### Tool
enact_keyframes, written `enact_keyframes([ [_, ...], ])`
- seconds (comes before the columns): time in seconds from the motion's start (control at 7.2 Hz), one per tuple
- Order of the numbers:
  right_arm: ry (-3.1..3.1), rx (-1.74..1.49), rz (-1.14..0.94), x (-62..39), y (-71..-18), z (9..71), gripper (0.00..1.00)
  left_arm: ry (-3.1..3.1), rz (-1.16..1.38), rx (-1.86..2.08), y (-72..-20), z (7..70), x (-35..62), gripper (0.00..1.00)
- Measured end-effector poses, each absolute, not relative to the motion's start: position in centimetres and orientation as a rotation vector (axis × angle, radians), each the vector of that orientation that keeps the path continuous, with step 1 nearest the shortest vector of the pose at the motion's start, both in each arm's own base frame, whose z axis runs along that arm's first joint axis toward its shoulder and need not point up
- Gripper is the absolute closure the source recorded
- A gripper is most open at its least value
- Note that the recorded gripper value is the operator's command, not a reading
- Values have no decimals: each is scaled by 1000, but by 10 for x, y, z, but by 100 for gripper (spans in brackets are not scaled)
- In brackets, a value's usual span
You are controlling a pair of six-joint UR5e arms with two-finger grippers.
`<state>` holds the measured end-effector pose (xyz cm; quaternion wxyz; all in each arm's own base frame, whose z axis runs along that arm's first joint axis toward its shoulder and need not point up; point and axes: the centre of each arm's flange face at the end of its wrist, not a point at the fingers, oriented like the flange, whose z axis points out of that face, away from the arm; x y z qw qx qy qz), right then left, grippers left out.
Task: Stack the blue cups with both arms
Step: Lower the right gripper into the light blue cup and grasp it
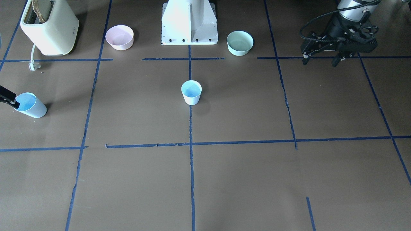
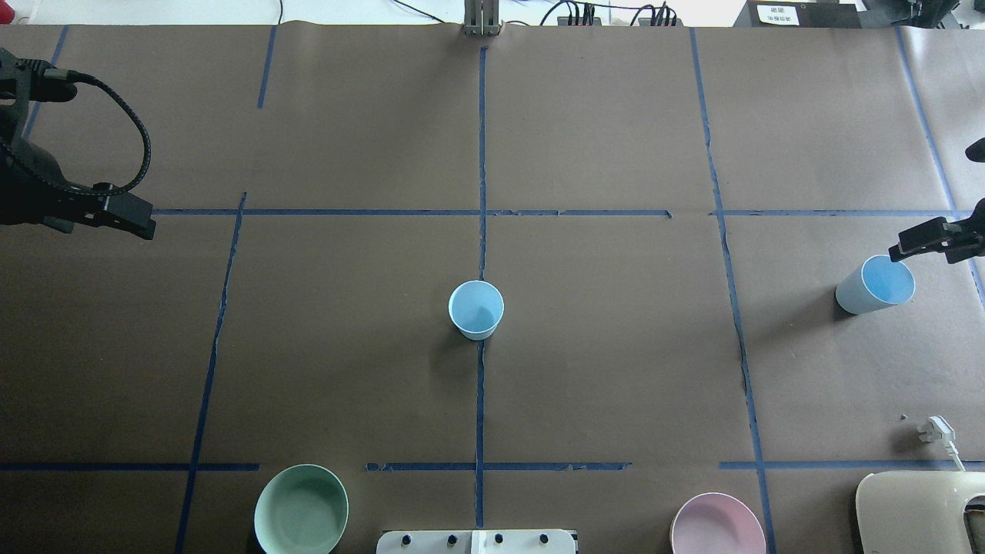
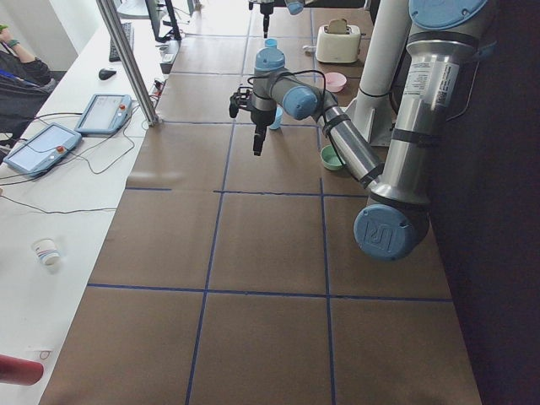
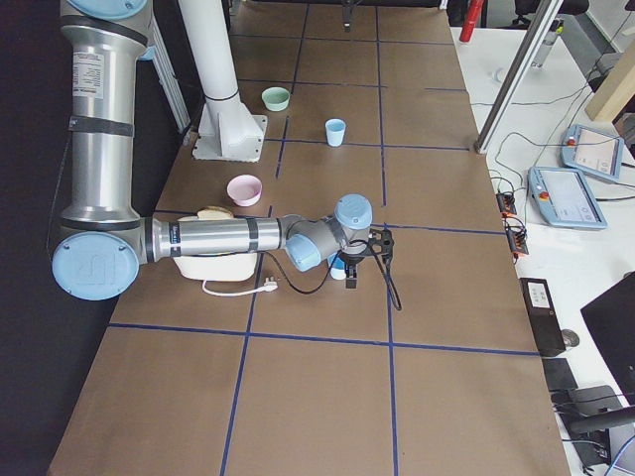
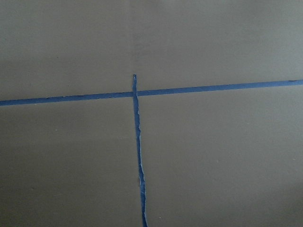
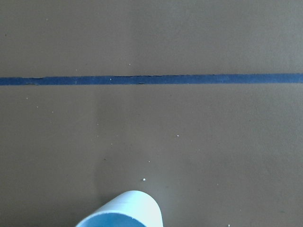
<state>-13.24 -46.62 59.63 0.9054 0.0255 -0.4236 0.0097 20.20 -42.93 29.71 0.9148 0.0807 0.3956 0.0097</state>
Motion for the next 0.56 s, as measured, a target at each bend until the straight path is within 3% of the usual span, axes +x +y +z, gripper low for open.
enact_keyframes([
  [0.28,-871,24,-5,-146,-457,603,0,812,18,161,-428,299,200,0],
  [0.42,-865,11,-19,-155,-454,607,5,815,16,157,-427,299,200,0],
  [0.56,-860,-1,-32,-162,-451,611,90,824,15,149,-426,298,199,0],
])
